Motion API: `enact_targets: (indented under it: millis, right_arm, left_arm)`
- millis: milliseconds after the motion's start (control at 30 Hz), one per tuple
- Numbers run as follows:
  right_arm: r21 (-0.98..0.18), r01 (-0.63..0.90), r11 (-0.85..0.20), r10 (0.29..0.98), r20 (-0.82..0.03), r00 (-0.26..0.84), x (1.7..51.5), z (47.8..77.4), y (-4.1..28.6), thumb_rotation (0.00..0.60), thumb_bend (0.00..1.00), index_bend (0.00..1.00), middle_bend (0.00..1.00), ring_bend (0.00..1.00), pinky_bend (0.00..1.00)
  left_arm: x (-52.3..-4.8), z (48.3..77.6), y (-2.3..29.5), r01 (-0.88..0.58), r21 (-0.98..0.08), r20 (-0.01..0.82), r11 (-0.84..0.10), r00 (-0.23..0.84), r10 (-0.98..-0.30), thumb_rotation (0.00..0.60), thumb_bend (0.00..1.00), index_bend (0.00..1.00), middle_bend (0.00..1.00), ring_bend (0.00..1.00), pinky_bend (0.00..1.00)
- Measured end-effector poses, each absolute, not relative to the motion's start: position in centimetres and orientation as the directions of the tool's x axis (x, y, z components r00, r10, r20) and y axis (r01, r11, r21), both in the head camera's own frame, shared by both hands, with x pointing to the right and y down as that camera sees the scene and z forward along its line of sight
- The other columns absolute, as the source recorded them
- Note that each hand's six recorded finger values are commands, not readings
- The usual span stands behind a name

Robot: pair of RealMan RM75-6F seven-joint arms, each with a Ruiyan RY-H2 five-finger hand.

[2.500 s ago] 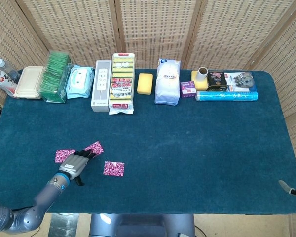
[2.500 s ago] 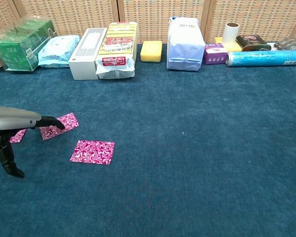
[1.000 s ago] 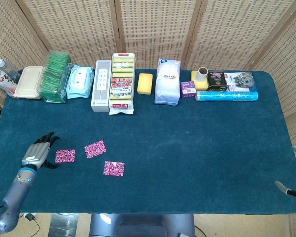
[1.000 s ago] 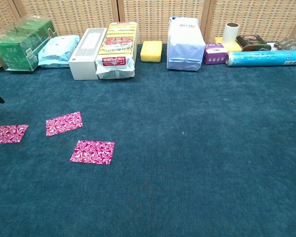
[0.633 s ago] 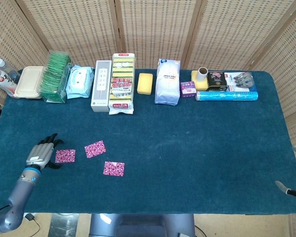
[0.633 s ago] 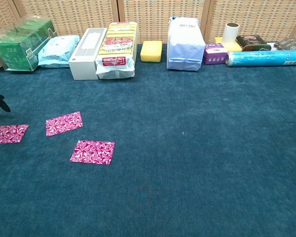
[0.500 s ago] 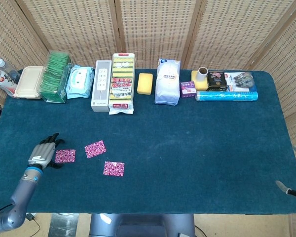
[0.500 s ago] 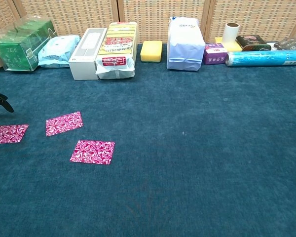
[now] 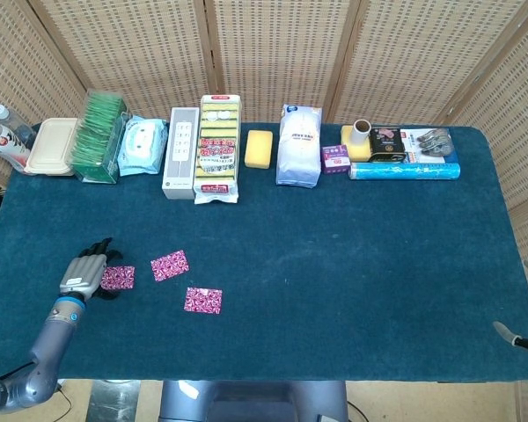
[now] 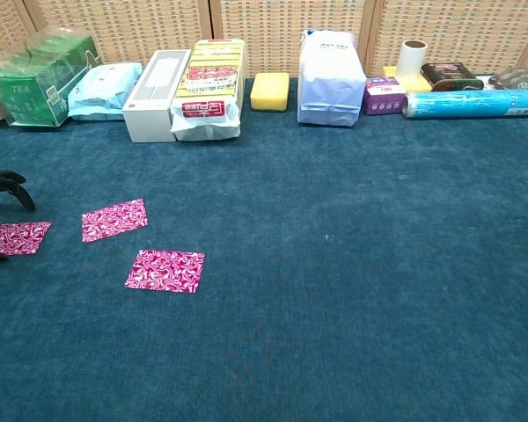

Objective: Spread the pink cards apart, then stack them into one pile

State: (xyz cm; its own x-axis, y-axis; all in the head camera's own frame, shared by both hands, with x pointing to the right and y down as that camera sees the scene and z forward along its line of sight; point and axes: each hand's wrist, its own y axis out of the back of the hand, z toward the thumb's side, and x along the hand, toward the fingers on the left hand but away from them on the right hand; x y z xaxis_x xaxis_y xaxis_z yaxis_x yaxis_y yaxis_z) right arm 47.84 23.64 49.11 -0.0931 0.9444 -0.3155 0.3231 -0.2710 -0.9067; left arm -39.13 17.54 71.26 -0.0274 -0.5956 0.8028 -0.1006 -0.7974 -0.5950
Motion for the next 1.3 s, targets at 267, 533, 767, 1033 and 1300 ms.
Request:
enact_targets:
  millis: [267,533,767,1033,1300]
  right_arm:
    - [-0.907,0.323,-0.270,0.945,-0.314,-0.094,47.8,49.1,23.6,0.600,0.00,0.12,0.07,0.01,0.00]
    - [-0.907,0.322,-0.271,0.945,-0.315,-0.092,47.8,49.2,23.6,0.600,0.00,0.12,0.07,0.01,0.00]
    - [-0.907,0.321,-0.272,0.945,-0.315,-0.092,47.7,49.2,23.6,0.600,0.00,0.12,0.07,0.01,0.00]
    - [-0.907,0.322,-0.272,0.944,-0.316,-0.093,47.8,49.2,23.6,0.600,0.00,0.12,0.07,0.01,0.00]
    - [-0.906,0.324,-0.271,0.944,-0.316,-0.093,47.8,49.1,23.6,0.600,0.00,0.12,0.07,0.01,0.00]
  left_arm:
    - [-39.0,71.6,17.7,-0.096,-0.593,0.805,-0.799,-0.033,-0.593,0.600,0.20,0.29,0.00,0.00,0.10]
    - [-39.3,71.8,17.8,-0.101,-0.596,0.803,-0.797,-0.042,-0.595,0.600,0.21,0.35,0.00,0.00,0.10]
    - [-39.2,71.8,17.9,-0.099,-0.599,0.801,-0.795,-0.041,-0.598,0.600,0.21,0.37,0.00,0.00,0.10]
    - [-39.1,71.5,17.7,-0.098,-0.605,0.796,-0.790,-0.037,-0.604,0.600,0.21,0.37,0.00,0.00,0.10]
    - [-38.5,70.6,17.6,-0.093,-0.605,0.795,-0.791,-0.012,-0.606,0.600,0.21,0.37,0.00,0.00,0.10]
